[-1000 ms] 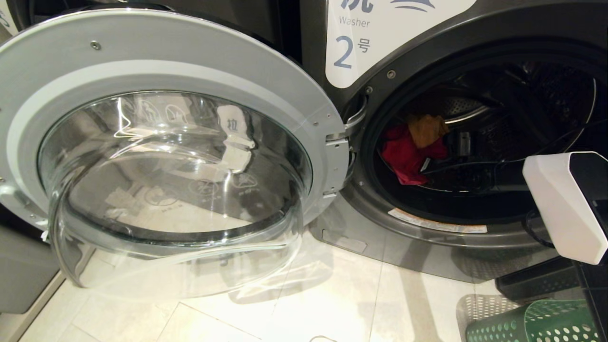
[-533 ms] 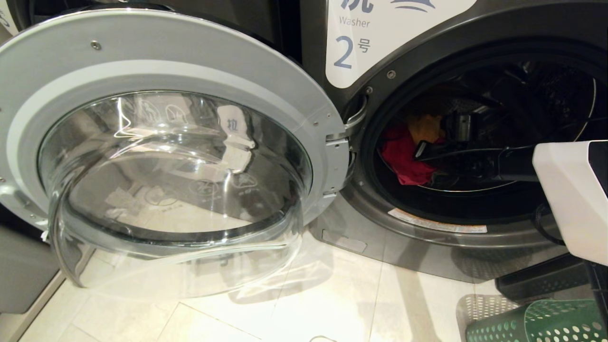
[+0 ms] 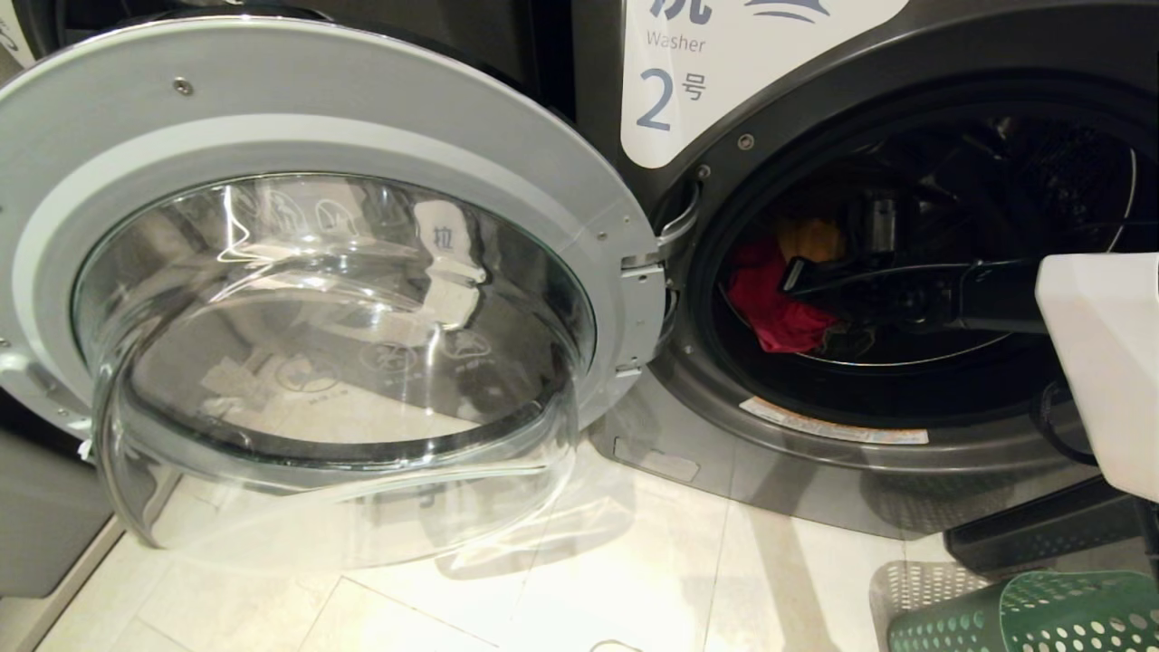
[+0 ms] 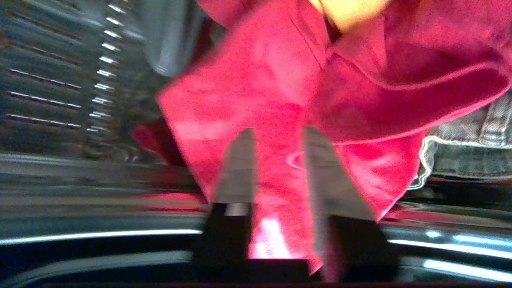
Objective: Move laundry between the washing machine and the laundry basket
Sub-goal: Pick a cloth and place it into the basket
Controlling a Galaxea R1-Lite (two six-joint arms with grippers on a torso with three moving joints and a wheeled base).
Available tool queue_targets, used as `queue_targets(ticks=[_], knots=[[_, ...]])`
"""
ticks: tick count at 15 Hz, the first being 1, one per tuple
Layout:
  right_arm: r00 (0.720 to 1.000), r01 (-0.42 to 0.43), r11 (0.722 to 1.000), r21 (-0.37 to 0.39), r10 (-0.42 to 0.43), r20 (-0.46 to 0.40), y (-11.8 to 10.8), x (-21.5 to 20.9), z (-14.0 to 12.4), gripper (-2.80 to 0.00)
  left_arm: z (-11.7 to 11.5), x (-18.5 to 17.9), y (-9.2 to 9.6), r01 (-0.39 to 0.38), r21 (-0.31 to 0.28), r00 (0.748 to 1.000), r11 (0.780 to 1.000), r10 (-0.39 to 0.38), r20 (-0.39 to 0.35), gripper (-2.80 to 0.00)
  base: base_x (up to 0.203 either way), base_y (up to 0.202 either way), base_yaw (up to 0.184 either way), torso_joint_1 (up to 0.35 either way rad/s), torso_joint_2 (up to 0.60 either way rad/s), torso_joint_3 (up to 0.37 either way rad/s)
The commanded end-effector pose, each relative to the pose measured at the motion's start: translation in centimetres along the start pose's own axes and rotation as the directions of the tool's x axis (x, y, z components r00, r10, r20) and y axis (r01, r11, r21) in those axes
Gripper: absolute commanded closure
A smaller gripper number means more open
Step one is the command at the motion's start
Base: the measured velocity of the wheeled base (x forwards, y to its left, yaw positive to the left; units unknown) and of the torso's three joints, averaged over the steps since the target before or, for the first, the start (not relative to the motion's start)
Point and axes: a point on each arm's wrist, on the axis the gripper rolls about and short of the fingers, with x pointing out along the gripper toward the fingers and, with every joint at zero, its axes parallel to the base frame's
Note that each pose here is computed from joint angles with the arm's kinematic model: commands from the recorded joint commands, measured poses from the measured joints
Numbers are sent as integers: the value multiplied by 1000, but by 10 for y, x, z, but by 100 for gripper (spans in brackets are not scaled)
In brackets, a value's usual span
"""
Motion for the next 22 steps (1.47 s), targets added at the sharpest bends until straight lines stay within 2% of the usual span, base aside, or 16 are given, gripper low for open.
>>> queue_targets(ticks=[1, 5, 8, 9, 12, 15, 19, 22], knots=[[999, -29, 1000, -4, 29, 31, 12, -13, 12, -280, 0, 0, 0, 0, 0, 1000, 1000, 0, 0, 0, 0, 0, 0, 0, 0, 0], [999, -19, 999, -32, 21, 42, 12, -12, 11, -280, 0, 0, 0, 0, 0, 1000, 1000, 0, 0, 0, 0, 0, 0, 0, 0, 0], [997, 73, 987, -141, -67, 48, 3, 3, -4, -280, 0, 0, 0, 0, 0, 1000, 1000, 0, 0, 0, 0, 0, 0, 0, 0, 0], [993, 109, 982, -151, -101, 60, 1, 7, -9, -280, 0, 0, 0, 0, 0, 1000, 1000, 0, 0, 0, 0, 0, 0, 0, 0, 0], [989, 144, 975, -169, -141, 31, 0, 21, -30, -280, 0, 0, 0, 0, 0, 1000, 1000, 0, 0, 0, 0, 0, 0, 0, 0, 0], [986, 168, 971, -173, -161, 51, -8, 35, -43, -280, 0, 0, 0, 0, 0, 1000, 1000, 0, 0, 0, 0, 0, 0, 0, 0, 0], [977, 205, 959, -197, -188, 105, -21, 41, -39, -280, 0, 0, 0, 0, 0, 1000, 1000, 0, 0, 0, 0, 0, 0, 0, 0, 0], [971, 227, 956, -187, -207, 122, -33, 41, -32, -280, 0, 0, 0, 0, 0, 1000, 1000, 0, 0, 0, 0, 0, 0, 0, 0, 0]])
